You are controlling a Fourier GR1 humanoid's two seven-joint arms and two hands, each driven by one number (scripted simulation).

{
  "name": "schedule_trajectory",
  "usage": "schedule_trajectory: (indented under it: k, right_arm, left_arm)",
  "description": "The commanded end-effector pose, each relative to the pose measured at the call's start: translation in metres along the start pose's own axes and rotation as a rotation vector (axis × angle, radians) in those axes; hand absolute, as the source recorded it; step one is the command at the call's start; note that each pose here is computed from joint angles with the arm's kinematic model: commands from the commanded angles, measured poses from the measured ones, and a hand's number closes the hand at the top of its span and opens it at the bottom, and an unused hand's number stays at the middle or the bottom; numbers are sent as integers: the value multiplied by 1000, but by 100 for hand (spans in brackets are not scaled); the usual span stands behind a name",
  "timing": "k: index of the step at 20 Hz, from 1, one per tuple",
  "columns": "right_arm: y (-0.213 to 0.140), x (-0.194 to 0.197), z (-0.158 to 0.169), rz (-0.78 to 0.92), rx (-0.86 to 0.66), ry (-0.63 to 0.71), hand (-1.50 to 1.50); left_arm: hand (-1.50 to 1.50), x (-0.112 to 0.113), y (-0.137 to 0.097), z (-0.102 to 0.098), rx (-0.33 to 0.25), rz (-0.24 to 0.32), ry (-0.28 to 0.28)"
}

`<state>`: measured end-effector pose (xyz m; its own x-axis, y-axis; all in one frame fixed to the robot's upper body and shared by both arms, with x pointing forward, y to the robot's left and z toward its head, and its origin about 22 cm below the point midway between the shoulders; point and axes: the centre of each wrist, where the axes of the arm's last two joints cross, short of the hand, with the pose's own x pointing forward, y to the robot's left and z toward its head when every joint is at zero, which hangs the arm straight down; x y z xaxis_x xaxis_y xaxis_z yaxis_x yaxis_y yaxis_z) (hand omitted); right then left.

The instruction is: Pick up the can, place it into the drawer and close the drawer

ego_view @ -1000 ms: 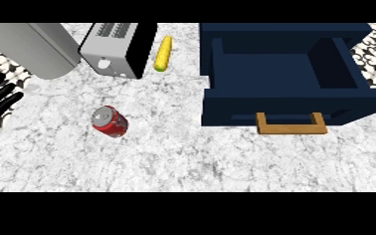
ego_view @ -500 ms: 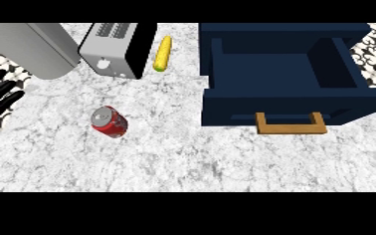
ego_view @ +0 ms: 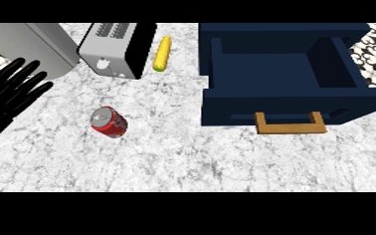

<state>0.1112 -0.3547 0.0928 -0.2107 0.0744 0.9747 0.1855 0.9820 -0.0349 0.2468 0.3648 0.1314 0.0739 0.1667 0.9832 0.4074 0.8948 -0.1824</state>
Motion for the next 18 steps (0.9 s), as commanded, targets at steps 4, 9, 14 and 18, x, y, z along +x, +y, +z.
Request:
schedule_trajectory:
  k: [4, 9, 14, 18]
  right_arm:
    - [-19, 4, 10, 15, -9, 6, -150]
    - [-6, 8, 21, 9, 6, 3, -150]
    - [-24, -4, 27, 3, 1, 2, -150]
    - [-23, 0, 31, 15, -9, 24, -150]
  left_arm:
    - [-150, -40, -10, -30, 28, 17, 45]
    - [-150, -69, -2, -37, 29, -19, 67]
    - [-150, -93, -17, -33, 40, -39, 57]
    - [-150, -113, -11, -32, 68, -28, 92]
